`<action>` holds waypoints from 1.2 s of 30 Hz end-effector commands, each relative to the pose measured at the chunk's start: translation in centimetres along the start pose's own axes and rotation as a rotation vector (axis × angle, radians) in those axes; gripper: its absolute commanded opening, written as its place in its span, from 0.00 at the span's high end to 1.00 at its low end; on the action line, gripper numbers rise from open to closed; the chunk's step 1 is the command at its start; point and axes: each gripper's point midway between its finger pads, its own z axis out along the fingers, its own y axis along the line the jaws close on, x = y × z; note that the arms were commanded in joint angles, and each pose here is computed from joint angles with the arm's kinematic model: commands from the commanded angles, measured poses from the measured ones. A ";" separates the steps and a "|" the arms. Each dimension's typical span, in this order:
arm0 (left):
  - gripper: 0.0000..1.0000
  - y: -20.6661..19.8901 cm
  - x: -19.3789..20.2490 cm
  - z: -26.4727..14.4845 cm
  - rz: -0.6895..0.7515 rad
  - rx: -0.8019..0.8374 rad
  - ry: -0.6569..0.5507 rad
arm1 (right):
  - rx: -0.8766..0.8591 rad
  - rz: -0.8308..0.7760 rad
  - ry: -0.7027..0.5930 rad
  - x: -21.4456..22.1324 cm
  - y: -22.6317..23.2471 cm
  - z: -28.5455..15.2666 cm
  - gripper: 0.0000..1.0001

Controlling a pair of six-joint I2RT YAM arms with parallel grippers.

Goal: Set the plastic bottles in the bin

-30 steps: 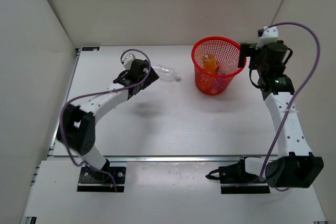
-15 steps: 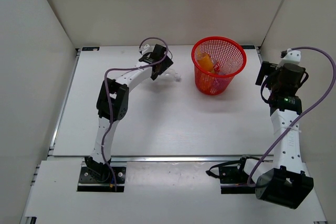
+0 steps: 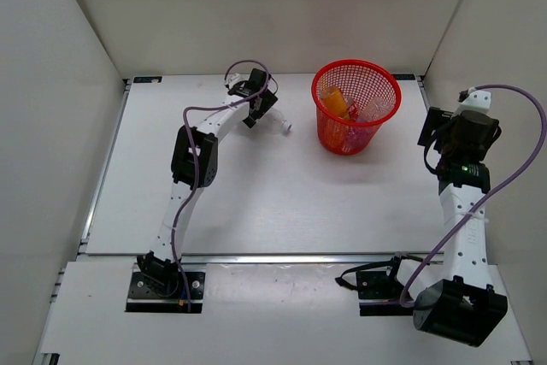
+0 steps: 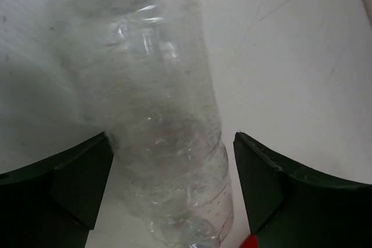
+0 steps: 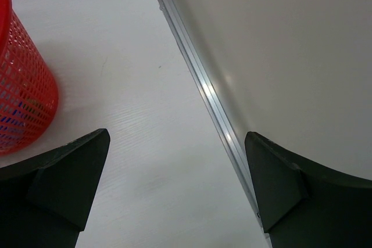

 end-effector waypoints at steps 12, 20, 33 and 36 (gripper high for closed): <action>0.53 -8.0 -4.5 -10.2 0.113 0.267 -0.125 | 0.038 0.095 -0.023 1.5 -0.9 -0.6 0.01; 0.45 -16.7 -8.7 -24.5 0.215 0.656 -0.360 | -0.049 0.232 0.074 6.4 2.0 -0.6 0.01; 0.35 -26.9 -0.1 -30.8 0.283 0.952 -0.456 | -0.078 0.211 0.089 8.5 3.3 -1.7 0.01; 0.26 -26.6 2.4 -30.4 0.325 0.950 -0.430 | -0.065 0.182 0.086 8.5 3.2 -1.6 0.00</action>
